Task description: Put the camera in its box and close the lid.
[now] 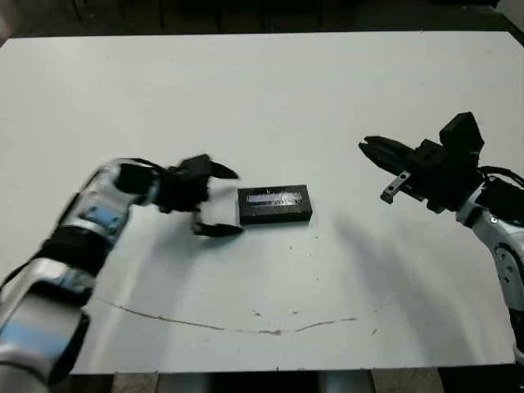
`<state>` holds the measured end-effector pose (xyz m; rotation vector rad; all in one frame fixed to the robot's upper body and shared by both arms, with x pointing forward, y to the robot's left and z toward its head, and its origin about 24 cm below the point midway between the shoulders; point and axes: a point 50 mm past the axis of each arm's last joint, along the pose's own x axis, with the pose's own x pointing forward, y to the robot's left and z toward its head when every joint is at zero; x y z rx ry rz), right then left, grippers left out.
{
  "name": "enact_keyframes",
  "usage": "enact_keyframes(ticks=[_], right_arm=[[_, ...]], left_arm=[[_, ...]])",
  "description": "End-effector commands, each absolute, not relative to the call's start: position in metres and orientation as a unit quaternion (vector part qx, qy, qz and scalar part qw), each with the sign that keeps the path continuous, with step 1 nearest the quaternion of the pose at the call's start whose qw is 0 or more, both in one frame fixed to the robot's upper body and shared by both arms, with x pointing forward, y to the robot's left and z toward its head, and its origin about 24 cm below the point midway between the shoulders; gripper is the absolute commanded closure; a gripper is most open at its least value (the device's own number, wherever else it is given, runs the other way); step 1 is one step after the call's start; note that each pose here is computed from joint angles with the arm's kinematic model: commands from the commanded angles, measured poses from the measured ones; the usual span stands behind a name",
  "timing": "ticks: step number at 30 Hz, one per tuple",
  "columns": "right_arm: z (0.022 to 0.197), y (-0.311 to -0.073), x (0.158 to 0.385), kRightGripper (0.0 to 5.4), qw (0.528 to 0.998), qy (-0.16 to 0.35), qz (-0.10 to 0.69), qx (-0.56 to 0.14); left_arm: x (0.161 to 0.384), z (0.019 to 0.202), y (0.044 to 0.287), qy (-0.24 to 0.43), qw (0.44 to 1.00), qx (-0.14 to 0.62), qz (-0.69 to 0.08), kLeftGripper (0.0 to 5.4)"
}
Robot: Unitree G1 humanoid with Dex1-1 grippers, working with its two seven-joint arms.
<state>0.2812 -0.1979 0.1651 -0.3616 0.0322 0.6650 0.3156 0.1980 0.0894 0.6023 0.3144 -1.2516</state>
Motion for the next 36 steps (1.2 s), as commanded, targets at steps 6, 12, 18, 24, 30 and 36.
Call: enact_keyframes(ticks=[6, 12, 18, 24, 30, 36], right_arm=[[0.159, -0.198, 0.279, 5.40, 0.929, 0.038, 0.320, -0.181], [0.158, -0.195, 0.280, 5.40, 0.930, 0.040, 0.319, -0.177], [0.157, -0.194, 0.282, 5.40, 0.933, 0.043, 0.309, -0.178], [0.154, -0.194, 0.285, 5.40, 0.940, 0.032, 0.295, -0.171], [0.151, -0.196, 0.287, 5.40, 0.946, 0.029, 0.277, -0.168], [0.148, -0.196, 0.287, 5.40, 0.946, 0.025, 0.275, -0.172]], left_arm=[[0.284, 0.103, 0.258, 0.239, 0.762, 0.311, -0.516, 0.02], [0.286, 0.147, 0.252, 0.158, 0.820, 0.298, -0.463, 0.02], [0.284, 0.153, 0.201, -0.044, 0.936, 0.119, -0.329, 0.42], [0.282, 0.171, 0.143, -0.123, 0.958, 0.019, -0.258, 1.54], [0.286, 0.165, 0.095, -0.070, 0.964, -0.006, -0.256, 2.69], [0.293, 0.126, 0.066, 0.026, 0.960, 0.021, -0.278, 3.84]])
